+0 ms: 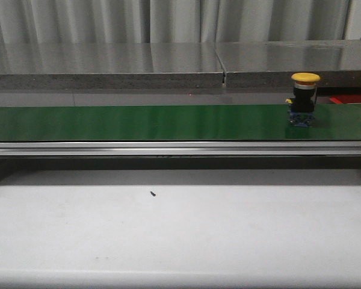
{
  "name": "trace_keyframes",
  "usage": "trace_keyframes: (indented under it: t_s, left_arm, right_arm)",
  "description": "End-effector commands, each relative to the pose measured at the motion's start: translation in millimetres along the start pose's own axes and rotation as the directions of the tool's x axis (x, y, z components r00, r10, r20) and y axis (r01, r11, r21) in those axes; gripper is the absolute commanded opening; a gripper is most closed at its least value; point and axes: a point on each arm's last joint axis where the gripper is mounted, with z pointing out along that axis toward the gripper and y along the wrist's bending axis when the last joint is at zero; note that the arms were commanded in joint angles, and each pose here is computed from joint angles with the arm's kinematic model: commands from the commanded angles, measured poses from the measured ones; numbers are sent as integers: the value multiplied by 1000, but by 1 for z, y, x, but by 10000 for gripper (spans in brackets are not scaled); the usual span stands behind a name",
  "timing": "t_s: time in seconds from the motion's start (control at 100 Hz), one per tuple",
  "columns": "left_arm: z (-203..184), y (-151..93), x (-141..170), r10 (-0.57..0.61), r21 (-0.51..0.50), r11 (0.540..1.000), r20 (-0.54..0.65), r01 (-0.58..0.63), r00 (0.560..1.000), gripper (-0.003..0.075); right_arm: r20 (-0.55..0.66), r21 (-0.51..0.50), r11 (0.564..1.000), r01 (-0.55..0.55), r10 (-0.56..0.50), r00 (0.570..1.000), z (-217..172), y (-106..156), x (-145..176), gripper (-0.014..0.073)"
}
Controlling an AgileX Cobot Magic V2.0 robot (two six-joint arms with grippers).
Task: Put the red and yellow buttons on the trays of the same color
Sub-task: 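Grasp the yellow button at the belt's end with the right gripper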
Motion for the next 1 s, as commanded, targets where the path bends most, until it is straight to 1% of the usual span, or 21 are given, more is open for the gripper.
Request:
trace_keyframes:
  t_s: [0.0,0.11,0.2,0.44,0.63,0.81,0.84,0.89,0.96,0.99]
  left_arm:
    - [-2,1,-14,-14,-16,1000,86,15,996,-19]
    - [-2,1,-14,-14,-16,1000,86,15,996,-19]
    - [-2,1,-14,-14,-16,1000,86,15,996,-19]
    - [-2,1,-14,-14,-16,1000,86,15,996,-19]
    - [-2,1,-14,-14,-16,1000,86,15,996,-19]
    - [-2,1,-14,-14,-16,1000,86,15,996,-19]
    - [-2,1,-14,-14,-16,1000,86,15,996,-19]
    - [-2,1,-14,-14,-16,1000,86,15,996,-19]
    - [-2,1,-14,-14,-16,1000,86,15,996,-19]
    - [-2,1,-14,-14,-16,1000,86,15,996,-19]
  right_arm:
    - [100,9,1000,19,-20,995,-4,8,-15,501]
    - [80,3,1000,20,-20,997,10,9,-14,566]
    - [60,3,1000,11,-11,998,21,5,-12,589]
    - [34,17,1000,-3,2,999,44,-4,-11,588]
    - [78,55,998,-9,5,997,57,-12,-20,587]
    - [87,60,998,-9,4,996,69,-18,-31,580]
    - [86,61,998,-10,4,996,70,-18,-31,568]
    - [82,62,998,-12,7,997,72,-19,-30,518]
    - [68,53,998,-27,23,997,73,-20,-29,382]
    - [63,51,998,-34,30,998,73,-20,-28,296]
